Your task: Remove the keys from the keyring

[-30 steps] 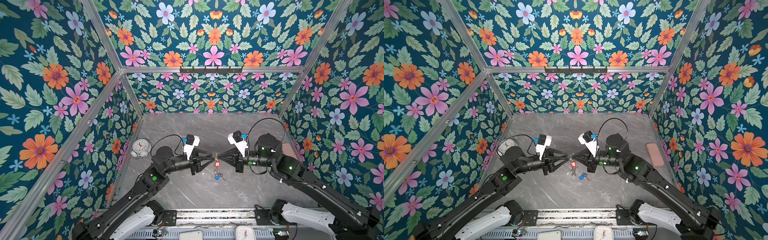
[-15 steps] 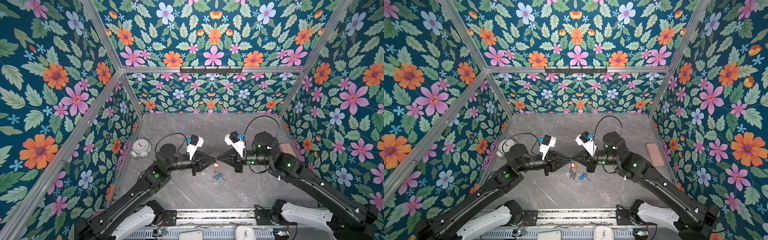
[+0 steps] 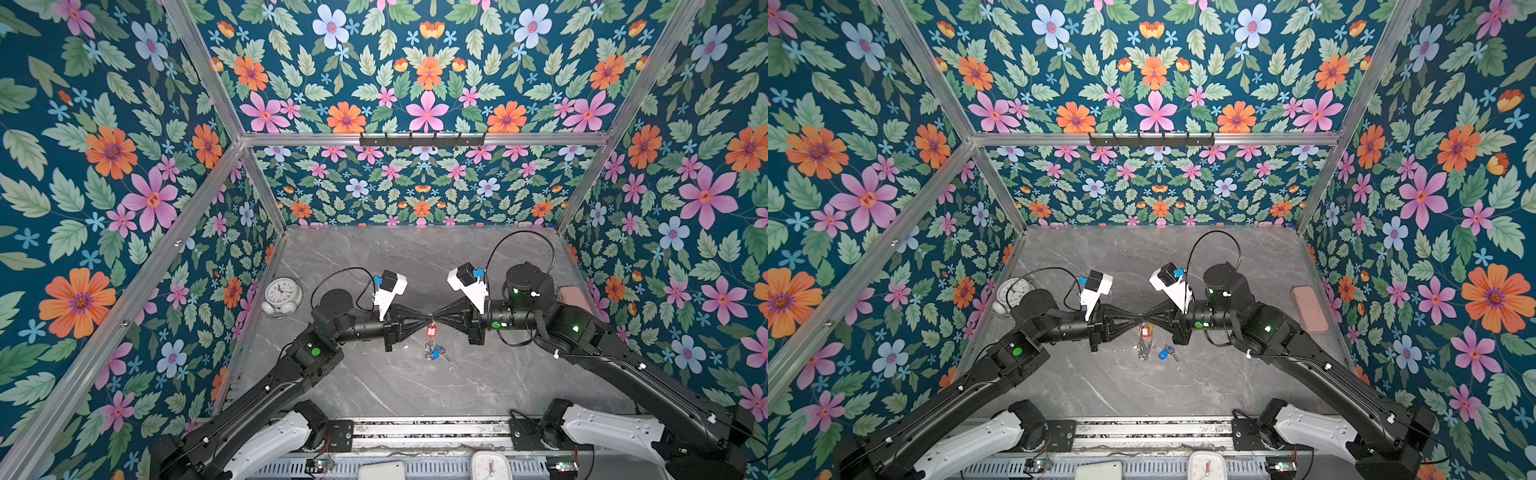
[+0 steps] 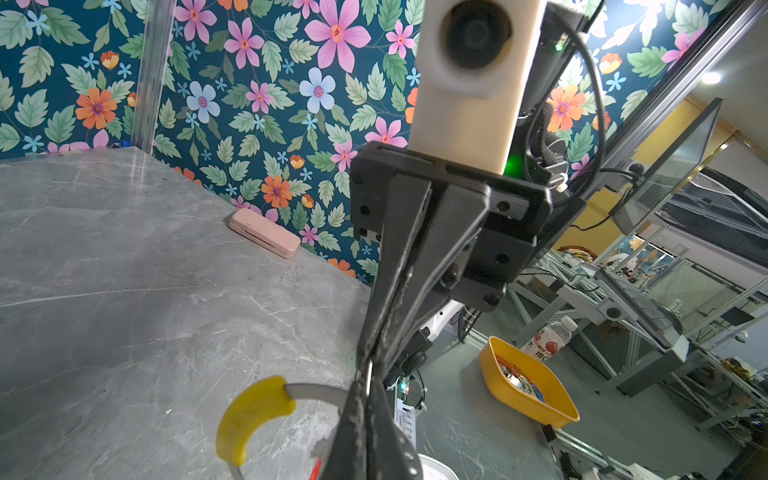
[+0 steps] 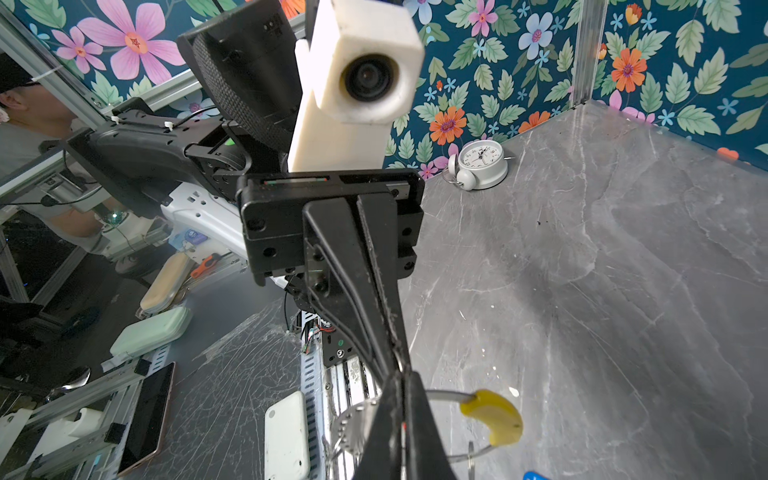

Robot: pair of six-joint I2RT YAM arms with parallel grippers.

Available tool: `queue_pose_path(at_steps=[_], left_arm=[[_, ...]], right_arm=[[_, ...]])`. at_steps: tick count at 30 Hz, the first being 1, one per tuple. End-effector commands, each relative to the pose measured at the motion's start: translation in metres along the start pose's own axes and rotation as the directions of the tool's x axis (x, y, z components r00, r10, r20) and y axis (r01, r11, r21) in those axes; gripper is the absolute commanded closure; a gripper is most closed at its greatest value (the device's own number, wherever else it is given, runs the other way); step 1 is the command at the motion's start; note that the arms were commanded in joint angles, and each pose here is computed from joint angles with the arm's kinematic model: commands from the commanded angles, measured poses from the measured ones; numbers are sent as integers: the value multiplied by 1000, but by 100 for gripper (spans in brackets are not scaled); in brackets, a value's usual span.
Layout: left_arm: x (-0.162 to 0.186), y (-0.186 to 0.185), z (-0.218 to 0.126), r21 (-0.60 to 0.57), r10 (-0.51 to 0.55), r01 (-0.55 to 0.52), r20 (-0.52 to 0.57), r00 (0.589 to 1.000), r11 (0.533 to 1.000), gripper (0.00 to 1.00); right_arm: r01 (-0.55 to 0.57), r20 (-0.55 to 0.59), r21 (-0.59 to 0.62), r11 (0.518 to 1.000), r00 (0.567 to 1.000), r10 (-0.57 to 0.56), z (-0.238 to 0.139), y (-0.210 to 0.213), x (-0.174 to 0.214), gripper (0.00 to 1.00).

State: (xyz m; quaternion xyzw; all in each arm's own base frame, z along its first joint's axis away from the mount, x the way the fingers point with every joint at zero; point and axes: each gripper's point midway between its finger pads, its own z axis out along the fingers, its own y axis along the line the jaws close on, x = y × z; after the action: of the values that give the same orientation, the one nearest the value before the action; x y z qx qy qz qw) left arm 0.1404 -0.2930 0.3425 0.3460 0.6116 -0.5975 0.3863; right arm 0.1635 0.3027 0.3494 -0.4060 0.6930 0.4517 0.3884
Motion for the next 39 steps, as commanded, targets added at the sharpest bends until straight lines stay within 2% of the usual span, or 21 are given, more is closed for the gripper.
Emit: queue_pose_path(at_steps=[1,3,7,13,16,29,35,39], left_arm=[[-15,-7,-2,20,43,-45,71,997,999,100],[-17,-7,-3,13,46,-48,89,995,999,100],[-20,-5,-6,-4,56,-56,124,991,998,100],[-26,-5,-10,-19,53,-50,170,984,999,100],[-28,-4,-11,-25,52,-48,181,982,999,100],[-28,1,-15,-68,53,-41,195,979,997,100],[-28,3,-14,-74,57,-43,194,979,996,100],[-28,1,-15,-71,63,-50,193,979,996,100]], right_arm=[[38,105,17,999,994,-39,-6,2,-21,73],[40,174,45,998,984,-47,-13,0,-29,62],[2,300,107,994,953,-34,-27,-8,-39,56],[-53,349,123,991,937,7,-24,-18,-33,57],[-53,354,130,990,935,3,-22,-21,-33,61],[-13,325,109,994,945,-23,-2,-12,-32,65],[-20,337,102,995,941,-15,-3,-10,-34,65],[-17,362,138,990,932,-35,-12,-12,-37,65]])
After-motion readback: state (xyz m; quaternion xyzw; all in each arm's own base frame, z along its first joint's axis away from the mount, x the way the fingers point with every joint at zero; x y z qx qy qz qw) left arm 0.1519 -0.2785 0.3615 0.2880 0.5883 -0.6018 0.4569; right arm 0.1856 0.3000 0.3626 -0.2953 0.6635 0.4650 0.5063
